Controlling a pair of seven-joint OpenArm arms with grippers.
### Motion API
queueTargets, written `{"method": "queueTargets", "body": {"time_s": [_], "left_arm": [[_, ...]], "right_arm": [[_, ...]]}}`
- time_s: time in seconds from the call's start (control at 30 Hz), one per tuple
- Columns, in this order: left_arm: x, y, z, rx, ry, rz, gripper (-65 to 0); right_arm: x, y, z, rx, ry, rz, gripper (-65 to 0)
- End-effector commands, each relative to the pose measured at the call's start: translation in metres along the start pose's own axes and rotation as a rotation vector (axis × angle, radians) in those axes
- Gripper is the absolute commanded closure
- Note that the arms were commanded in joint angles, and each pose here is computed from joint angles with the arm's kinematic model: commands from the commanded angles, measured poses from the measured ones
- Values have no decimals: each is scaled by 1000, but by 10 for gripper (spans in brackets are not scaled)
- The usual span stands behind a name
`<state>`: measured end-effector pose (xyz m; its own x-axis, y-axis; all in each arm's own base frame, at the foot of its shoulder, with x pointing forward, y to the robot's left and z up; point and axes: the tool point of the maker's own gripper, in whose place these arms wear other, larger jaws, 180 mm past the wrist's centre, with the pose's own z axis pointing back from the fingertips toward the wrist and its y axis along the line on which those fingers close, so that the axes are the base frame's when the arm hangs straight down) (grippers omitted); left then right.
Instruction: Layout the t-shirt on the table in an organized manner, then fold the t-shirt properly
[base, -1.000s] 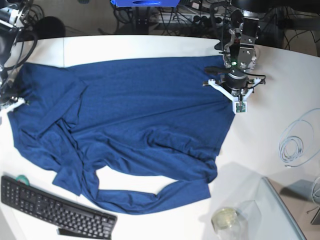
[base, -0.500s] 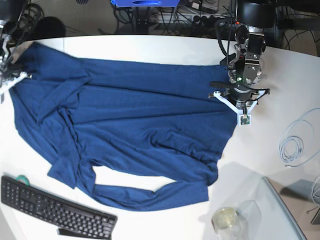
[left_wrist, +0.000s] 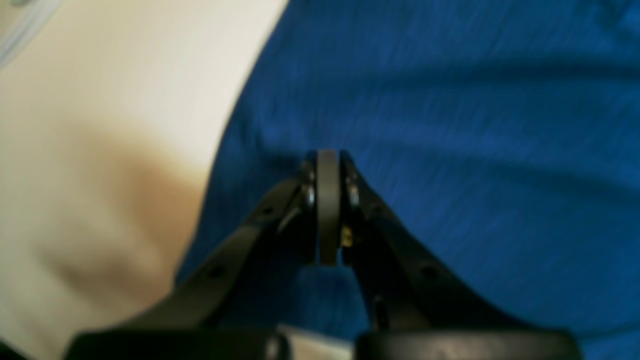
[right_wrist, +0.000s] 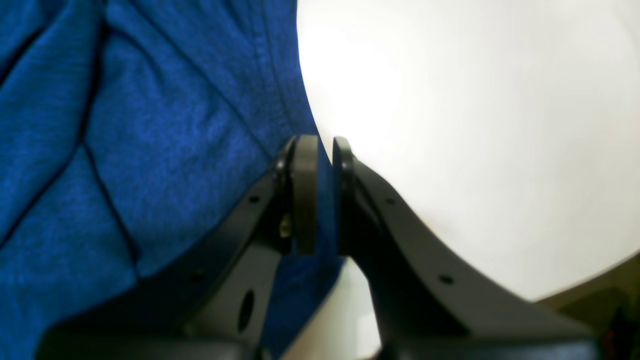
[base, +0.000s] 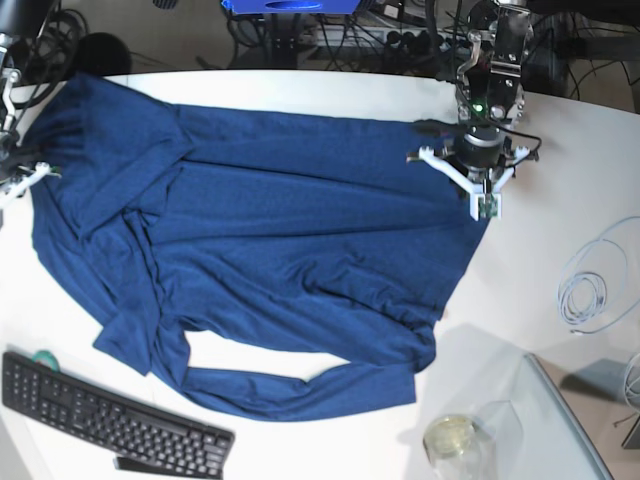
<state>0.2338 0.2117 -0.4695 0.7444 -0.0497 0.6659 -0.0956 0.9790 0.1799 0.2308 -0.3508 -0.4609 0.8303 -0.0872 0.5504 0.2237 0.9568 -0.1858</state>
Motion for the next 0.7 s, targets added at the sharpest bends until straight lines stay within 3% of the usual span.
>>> {"method": "queueTargets", "body": {"time_s": [0.0, 0.13, 0.27, 0.43, 0.67], "left_arm": [[-2, 7, -1, 20, -1, -6, 0], [-33, 19, -8, 42, 79, -34, 0], [-47, 21, -5, 43, 107, -41, 0], [-39, 19, -3, 37, 89, -32, 0], [1, 1, 16, -2, -27, 5, 0]], "right_arm": [[10, -9, -1, -16, -26, 2, -54], [-7, -4, -22, 7, 41, -46, -53], [-6, -13, -41, 7, 38, -83, -53], [9, -22, -58, -2, 46, -109, -51], [38, -26, -50, -55, 2, -9, -51]]}}
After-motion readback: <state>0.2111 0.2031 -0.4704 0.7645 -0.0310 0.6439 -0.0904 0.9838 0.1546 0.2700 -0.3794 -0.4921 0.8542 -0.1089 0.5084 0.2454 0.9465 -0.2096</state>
